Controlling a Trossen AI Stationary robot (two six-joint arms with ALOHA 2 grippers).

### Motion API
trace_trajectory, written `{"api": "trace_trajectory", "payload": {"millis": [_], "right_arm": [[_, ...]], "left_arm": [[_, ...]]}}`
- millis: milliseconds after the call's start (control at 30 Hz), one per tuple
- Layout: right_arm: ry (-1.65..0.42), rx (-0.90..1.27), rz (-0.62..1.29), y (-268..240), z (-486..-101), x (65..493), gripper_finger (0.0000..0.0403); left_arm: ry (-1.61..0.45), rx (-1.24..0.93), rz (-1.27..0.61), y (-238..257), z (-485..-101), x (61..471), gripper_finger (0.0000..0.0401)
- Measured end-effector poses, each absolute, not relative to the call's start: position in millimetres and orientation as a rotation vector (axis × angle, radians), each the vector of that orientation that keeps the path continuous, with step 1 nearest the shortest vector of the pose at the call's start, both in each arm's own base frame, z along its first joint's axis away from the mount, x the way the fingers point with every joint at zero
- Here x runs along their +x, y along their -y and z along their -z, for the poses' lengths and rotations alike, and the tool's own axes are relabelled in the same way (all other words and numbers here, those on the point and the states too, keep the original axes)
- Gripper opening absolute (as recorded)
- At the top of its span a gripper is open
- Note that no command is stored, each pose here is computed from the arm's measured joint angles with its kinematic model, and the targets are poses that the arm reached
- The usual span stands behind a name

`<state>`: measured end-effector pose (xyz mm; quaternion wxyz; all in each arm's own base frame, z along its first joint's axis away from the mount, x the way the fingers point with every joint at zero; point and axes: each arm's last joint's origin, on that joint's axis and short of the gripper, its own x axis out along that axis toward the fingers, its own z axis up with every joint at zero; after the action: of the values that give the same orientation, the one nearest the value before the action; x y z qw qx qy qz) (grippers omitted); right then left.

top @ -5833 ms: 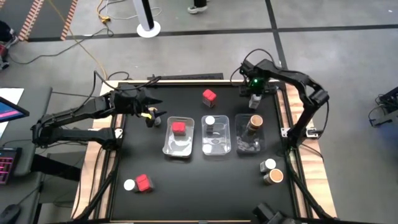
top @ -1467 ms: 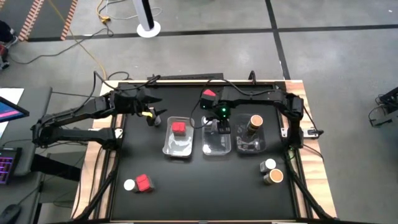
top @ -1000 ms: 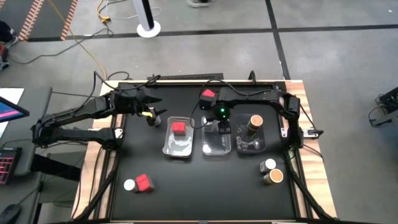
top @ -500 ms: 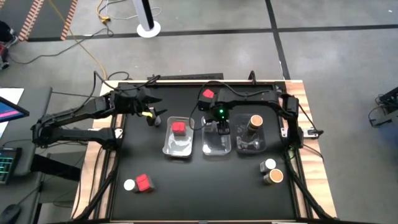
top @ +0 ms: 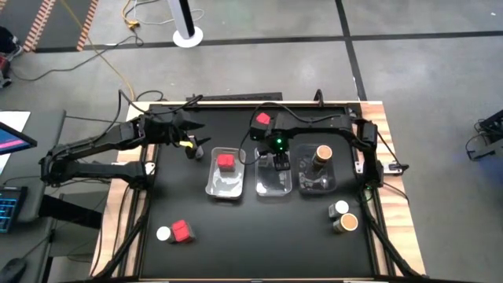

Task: Sort spices by type
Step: Put the top right white seasoning bottle into the transparent bin

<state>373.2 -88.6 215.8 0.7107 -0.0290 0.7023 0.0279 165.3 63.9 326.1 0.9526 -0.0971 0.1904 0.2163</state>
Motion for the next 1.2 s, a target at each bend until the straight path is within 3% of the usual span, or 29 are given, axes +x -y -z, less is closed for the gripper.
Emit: {"api": "trace_trajectory", "payload": {"millis": [867, 1200], "right_arm": [[-1.559, -0.056, -0.056, 90.1, -215.3, 372.8, 0.0236], [-1.563, -0.058, -0.061, 90.2, -212.9, 373.3, 0.0283]], "left_arm": [[-0.388, -0.194, -0.441, -63.9, -326.1, 165.3, 0.0275], [-0.389, -0.194, -0.441, -63.9, -326.0, 165.4, 0.0275]]}}
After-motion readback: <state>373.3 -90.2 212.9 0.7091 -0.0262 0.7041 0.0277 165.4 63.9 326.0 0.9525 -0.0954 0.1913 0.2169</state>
